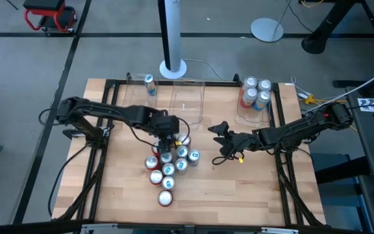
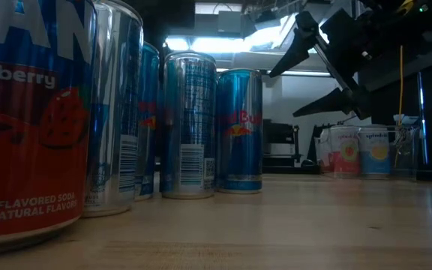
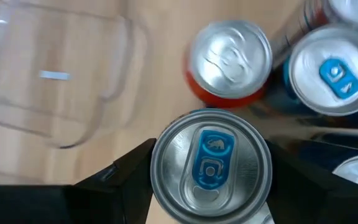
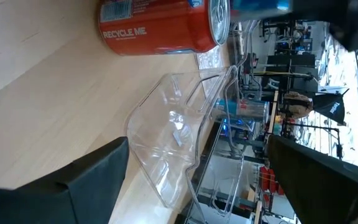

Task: Sort soda cans
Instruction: Put the blue soda can into the left transparent bin

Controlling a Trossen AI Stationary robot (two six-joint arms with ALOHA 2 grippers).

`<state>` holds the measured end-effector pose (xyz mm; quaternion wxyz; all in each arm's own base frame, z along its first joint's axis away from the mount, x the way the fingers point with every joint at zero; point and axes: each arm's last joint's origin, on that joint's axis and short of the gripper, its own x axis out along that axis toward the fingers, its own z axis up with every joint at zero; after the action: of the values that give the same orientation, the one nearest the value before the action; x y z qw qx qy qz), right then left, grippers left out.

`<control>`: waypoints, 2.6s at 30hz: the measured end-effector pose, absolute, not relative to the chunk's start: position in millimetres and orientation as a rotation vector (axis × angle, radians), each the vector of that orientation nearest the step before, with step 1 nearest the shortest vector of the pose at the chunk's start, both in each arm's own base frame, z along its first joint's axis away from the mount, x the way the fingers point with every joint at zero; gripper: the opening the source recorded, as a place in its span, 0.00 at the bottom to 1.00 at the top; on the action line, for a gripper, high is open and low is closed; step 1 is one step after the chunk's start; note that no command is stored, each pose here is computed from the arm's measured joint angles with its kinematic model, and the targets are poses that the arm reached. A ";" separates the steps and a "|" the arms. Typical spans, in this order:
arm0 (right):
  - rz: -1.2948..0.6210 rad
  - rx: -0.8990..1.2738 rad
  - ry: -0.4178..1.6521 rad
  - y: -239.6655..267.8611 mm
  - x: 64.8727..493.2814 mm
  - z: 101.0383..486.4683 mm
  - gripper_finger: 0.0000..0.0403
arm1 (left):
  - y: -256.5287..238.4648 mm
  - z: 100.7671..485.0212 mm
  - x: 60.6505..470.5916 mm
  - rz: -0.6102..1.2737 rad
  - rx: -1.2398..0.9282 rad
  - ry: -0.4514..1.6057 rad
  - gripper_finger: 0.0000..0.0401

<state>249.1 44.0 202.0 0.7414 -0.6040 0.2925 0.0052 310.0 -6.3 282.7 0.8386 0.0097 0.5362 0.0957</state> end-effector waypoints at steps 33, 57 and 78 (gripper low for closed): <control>0.040 -1.339 0.682 45.1 253.4 190.6 0.95 | 159.0 349.9 215.6 0.833 -0.174 1.059 0.59; 0.050 -1.345 0.700 47.6 264.1 173.9 0.95 | 181.7 266.8 208.5 0.821 -0.217 1.102 0.59; 0.035 -1.339 0.708 46.1 268.4 168.2 0.95 | 193.2 248.3 202.9 0.840 -0.155 1.066 0.70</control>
<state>268.4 46.1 168.2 0.7267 -0.6072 0.3209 0.0157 202.9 193.2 248.3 0.7758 -0.0718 0.4924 0.3880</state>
